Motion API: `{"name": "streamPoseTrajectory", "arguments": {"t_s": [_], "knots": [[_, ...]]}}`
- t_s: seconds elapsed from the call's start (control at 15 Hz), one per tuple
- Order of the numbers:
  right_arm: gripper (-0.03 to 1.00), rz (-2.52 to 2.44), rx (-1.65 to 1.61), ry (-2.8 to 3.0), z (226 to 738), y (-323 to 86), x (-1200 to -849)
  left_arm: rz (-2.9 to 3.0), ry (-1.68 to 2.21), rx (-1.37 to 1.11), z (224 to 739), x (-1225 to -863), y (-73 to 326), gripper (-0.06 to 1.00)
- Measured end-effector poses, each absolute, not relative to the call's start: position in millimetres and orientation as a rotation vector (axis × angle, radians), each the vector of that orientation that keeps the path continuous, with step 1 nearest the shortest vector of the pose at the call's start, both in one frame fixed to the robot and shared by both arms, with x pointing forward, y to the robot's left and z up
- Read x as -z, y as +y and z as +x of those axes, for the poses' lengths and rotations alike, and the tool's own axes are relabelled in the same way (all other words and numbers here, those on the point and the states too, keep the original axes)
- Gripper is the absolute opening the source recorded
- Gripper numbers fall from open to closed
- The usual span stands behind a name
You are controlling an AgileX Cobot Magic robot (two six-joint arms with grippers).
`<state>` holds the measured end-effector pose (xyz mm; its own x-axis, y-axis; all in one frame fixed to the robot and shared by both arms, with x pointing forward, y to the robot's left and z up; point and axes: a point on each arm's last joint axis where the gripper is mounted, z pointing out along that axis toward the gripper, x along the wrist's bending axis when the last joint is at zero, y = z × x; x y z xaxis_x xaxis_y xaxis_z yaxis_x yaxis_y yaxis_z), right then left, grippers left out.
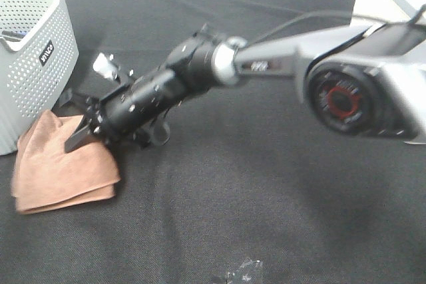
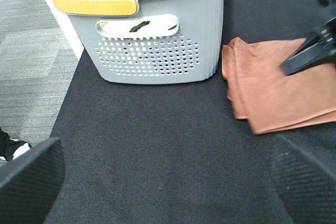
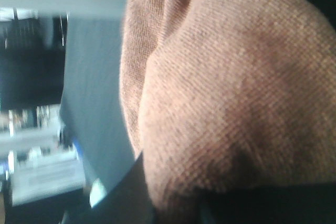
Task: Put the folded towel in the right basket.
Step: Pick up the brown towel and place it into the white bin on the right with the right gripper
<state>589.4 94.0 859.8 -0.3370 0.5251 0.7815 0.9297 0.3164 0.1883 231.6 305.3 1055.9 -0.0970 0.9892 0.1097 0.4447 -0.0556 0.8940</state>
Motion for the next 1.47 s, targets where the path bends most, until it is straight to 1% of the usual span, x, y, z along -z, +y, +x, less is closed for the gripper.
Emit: {"name": "streamPoseTrajectory", "arguments": {"t_s": [0.2, 0.4, 0.47, 0.6, 0.67, 0.73, 0.87, 1.0, 1.13, 1.2, 1.4, 1.47], "knots": [[0.12, -1.210, 0.775, -2.107, 597, 67, -905, 1.550, 1.595, -1.113, 232, -1056, 305, 0.99], [0.12, -1.192, 0.730, -2.270, 603, 34, -961, 1.550, 1.595, -1.113, 232, -1056, 305, 0.99], [0.12, -1.221, 0.747, -2.302, 609, 12, -991, 1.550, 1.595, -1.113, 232, -1056, 305, 0.99], [0.12, -1.267, 0.834, -2.318, 618, -23, -1036, 1.550, 1.595, -1.113, 232, -1056, 305, 0.99], [0.12, -1.317, 0.912, -2.313, 624, -51, -1064, 1.550, 1.595, -1.113, 232, -1056, 305, 0.99], [0.12, -1.317, 0.912, -2.313, 624, -51, -1064, 1.550, 1.595, -1.113, 232, -1056, 305, 0.99], [0.12, -1.403, 1.025, -2.318, 629, -95, -1103, 1.550, 1.596, -1.114, 232, -1056, 305, 0.99], [0.12, -1.519, 1.103, -2.351, 632, -139, -1131, 1.550, 1.596, -1.114, 232, -1056, 305, 0.99], [0.12, -1.680, 1.169, -2.398, 636, -189, -1158, 1.550, 1.596, -1.114, 232, -1056, 305, 0.99], [0.12, -1.829, 1.201, -2.380, 642, -226, -1170, 1.550, 1.596, -1.114, 232, -1056, 305, 0.99], [0.12, -2.150, 1.222, -2.261, 647, -315, -1178, 1.550, 1.596, -1.114, 232, -1056, 305, 0.99], [0.12, -2.303, 1.199, -2.199, 645, -356, -1177, 1.550, 1.596, -1.114, 232, -1056, 305, 0.99]]}}
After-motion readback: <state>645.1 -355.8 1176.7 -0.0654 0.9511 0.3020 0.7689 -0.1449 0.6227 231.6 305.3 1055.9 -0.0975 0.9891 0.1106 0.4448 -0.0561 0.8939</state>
